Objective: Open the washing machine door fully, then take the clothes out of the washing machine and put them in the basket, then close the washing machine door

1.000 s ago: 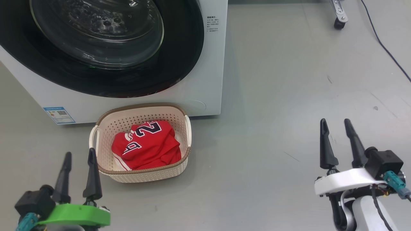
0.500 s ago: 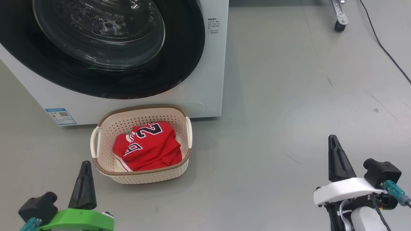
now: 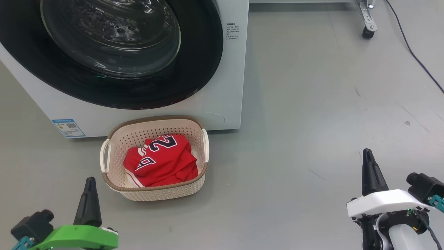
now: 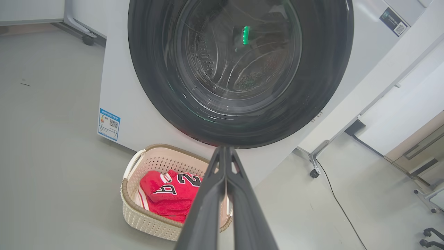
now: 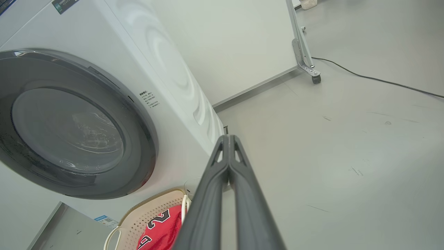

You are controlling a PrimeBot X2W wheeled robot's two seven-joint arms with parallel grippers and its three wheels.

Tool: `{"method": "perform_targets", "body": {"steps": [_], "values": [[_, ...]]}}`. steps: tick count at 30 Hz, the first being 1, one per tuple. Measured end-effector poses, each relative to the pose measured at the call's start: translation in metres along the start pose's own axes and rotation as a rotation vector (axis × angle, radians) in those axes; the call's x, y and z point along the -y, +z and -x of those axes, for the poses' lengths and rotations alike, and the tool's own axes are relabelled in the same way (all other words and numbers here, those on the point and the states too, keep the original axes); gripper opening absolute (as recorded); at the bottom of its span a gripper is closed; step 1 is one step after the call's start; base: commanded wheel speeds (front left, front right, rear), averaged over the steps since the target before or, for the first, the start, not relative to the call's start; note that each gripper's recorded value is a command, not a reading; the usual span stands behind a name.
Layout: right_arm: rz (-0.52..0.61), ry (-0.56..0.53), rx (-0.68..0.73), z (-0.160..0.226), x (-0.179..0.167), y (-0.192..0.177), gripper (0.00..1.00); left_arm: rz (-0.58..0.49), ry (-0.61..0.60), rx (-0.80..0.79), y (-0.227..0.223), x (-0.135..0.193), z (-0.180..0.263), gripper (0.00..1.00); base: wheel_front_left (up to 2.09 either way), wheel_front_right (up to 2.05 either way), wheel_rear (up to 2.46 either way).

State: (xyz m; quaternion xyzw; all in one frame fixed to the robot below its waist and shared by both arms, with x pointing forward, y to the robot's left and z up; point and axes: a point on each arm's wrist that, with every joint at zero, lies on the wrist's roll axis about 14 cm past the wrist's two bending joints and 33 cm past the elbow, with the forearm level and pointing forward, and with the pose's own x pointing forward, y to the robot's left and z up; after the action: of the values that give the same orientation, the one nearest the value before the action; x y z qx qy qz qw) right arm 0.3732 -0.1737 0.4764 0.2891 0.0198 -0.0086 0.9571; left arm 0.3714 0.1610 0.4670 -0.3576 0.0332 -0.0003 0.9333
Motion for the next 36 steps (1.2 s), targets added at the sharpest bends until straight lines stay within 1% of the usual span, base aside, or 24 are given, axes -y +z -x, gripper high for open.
{"method": "perform_targets", "body": {"steps": [5, 7, 10, 24, 36], "values": [[-0.064, -0.016, 0.000, 0.000, 0.003, 0.001, 0.00, 0.054, 0.012, -0.006, 0.000, -0.002, 0.001, 0.00, 0.00, 0.00, 0.00], [-0.102, -0.024, -0.006, 0.000, 0.005, 0.001, 0.00, 0.090, 0.020, -0.011, 0.000, -0.004, 0.001, 0.00, 0.00, 0.00, 0.00], [-0.129, -0.028, -0.010, 0.000, 0.006, 0.001, 0.00, 0.108, 0.024, -0.014, 0.000, -0.005, 0.002, 0.00, 0.00, 0.00, 0.00], [-0.307, -0.060, -0.022, 0.001, 0.014, 0.002, 0.00, 0.264, 0.059, -0.020, 0.002, -0.013, 0.004, 0.00, 0.00, 0.00, 0.00], [-0.461, -0.082, -0.028, 0.002, 0.020, 0.002, 0.00, 0.394, 0.062, -0.024, 0.005, -0.013, 0.003, 0.00, 0.00, 0.00, 0.00]]}}
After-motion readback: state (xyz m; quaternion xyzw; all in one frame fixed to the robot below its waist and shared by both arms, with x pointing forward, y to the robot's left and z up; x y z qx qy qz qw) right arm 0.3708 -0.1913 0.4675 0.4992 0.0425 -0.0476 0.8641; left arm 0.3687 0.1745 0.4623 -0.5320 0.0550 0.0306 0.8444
